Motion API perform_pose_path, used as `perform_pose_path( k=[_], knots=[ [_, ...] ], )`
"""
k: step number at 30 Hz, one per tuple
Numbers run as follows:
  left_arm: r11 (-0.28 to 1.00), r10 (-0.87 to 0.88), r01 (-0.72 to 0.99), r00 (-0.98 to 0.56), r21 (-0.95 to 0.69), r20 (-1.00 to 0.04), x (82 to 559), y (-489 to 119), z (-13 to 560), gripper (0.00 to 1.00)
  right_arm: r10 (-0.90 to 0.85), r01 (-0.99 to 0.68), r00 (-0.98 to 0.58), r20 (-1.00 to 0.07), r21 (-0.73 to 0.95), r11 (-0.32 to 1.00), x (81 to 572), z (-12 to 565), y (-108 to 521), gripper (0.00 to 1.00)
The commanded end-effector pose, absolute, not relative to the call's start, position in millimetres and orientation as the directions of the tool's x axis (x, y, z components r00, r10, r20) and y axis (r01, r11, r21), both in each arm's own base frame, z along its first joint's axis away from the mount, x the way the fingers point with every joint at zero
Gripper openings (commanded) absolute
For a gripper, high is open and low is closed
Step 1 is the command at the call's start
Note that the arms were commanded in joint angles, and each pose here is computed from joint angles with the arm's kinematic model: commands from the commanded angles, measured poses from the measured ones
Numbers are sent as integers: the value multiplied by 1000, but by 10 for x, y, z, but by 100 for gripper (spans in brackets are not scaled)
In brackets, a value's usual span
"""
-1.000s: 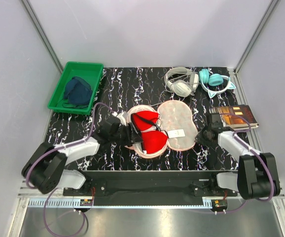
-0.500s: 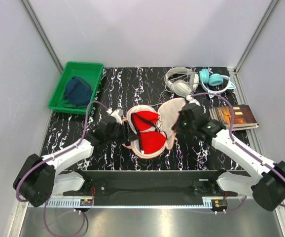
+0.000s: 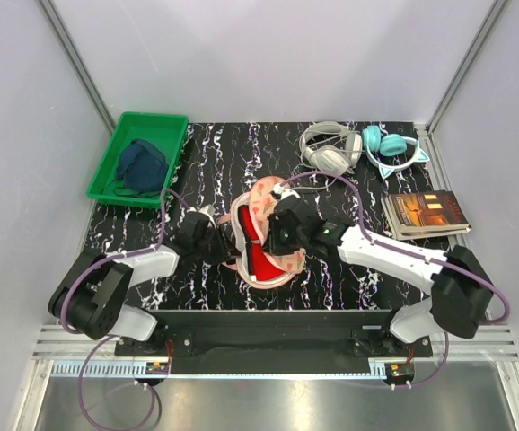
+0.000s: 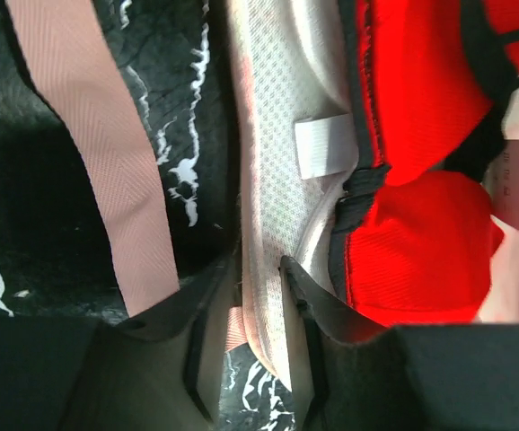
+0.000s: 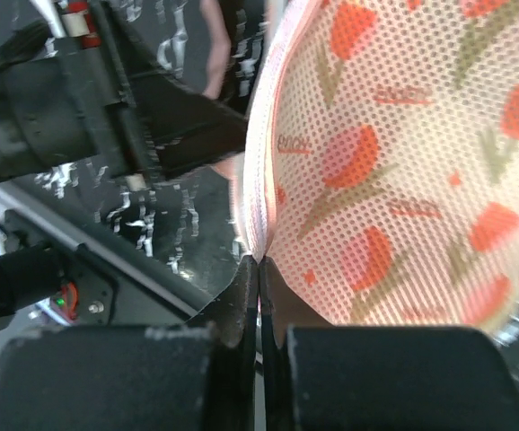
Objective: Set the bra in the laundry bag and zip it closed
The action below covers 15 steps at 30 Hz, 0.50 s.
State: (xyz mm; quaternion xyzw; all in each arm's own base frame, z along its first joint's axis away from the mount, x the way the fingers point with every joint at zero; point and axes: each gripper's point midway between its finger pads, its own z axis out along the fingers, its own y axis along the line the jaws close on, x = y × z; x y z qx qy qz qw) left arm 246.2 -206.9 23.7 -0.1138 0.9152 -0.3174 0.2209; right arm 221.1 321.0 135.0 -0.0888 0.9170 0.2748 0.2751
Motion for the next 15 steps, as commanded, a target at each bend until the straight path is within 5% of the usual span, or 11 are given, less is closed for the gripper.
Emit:
perform_pose_path(
  k=[1, 15],
  knots=[
    [735, -368, -23, -853, -678, -370, 2542, -2147, 292, 33, 12, -372, -841, -541, 594, 714, 2194, 1506, 3712, 0],
    [758, -369, -19, -837, -652, -404, 2446, -2017, 216, 32, -42, -321, -928, -371, 736, 596, 1905, 887, 4053, 0]
  ],
)
